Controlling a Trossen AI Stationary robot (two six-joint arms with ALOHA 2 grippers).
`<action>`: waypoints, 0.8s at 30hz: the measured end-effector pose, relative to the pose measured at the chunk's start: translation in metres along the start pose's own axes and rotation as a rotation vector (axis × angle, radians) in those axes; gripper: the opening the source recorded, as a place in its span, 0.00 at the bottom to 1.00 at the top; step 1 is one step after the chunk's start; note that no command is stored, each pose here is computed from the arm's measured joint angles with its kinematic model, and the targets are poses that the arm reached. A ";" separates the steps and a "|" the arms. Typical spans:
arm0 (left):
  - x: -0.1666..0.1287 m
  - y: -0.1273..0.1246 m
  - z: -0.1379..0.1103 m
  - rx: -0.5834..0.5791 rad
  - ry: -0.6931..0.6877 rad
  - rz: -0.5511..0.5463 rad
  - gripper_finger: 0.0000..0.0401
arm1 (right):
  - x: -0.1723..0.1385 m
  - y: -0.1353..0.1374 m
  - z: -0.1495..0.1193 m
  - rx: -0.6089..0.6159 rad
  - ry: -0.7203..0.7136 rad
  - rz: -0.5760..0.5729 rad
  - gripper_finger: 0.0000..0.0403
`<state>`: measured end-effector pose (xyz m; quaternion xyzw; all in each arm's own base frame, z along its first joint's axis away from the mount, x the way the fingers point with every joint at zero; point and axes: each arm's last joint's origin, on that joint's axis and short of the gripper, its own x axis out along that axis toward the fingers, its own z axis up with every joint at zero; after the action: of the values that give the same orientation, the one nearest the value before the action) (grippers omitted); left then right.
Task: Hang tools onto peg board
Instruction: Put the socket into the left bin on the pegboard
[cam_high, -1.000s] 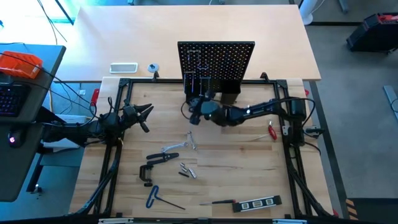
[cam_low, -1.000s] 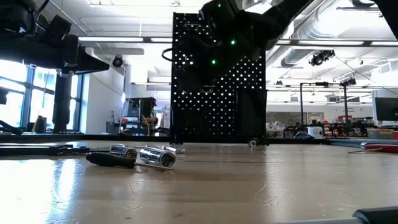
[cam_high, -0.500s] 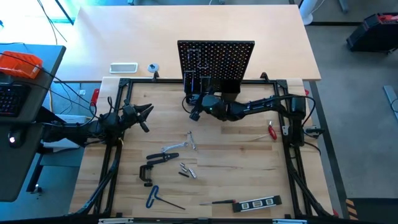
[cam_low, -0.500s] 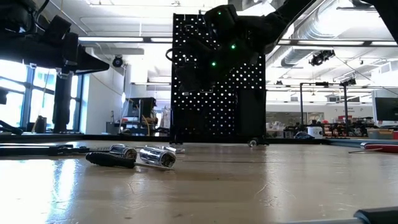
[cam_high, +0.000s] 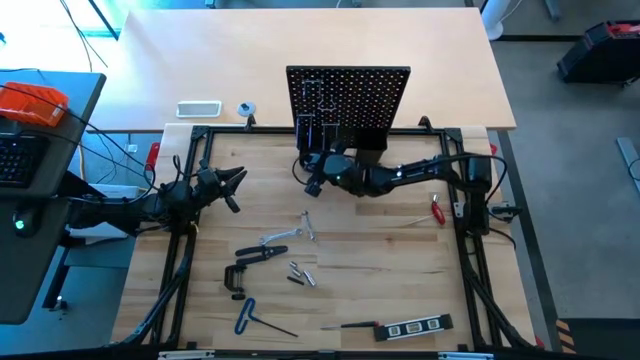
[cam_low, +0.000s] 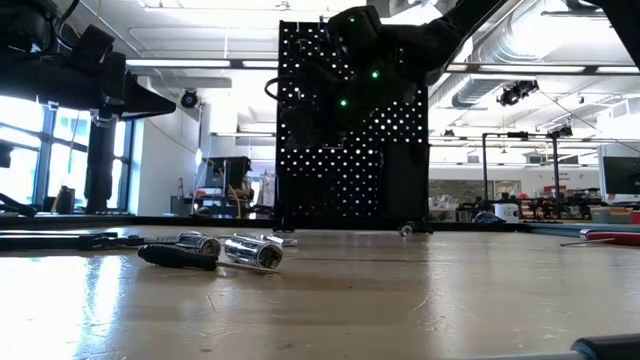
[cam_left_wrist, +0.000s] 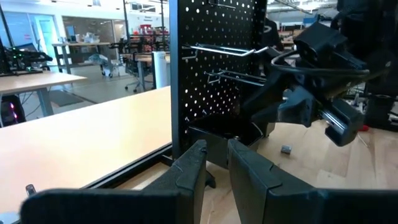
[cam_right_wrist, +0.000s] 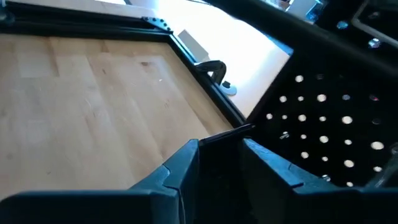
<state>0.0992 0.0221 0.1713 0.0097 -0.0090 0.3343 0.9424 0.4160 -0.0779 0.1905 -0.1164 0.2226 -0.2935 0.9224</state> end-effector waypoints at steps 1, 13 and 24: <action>0.000 0.000 0.000 0.000 0.000 0.000 0.15 | -0.003 0.006 0.000 -0.007 0.000 0.018 0.28; 0.000 0.000 0.000 -0.006 0.000 0.000 0.15 | -0.074 0.104 -0.015 -0.190 0.159 0.325 0.29; 0.000 0.000 0.000 -0.160 -0.001 -0.006 0.15 | -0.135 0.126 -0.059 -0.233 0.550 0.208 0.29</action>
<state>0.0993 0.0219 0.1714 -0.0657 -0.0361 0.3297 0.9411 0.3508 0.0983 0.1418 -0.1141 0.5065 -0.1907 0.8331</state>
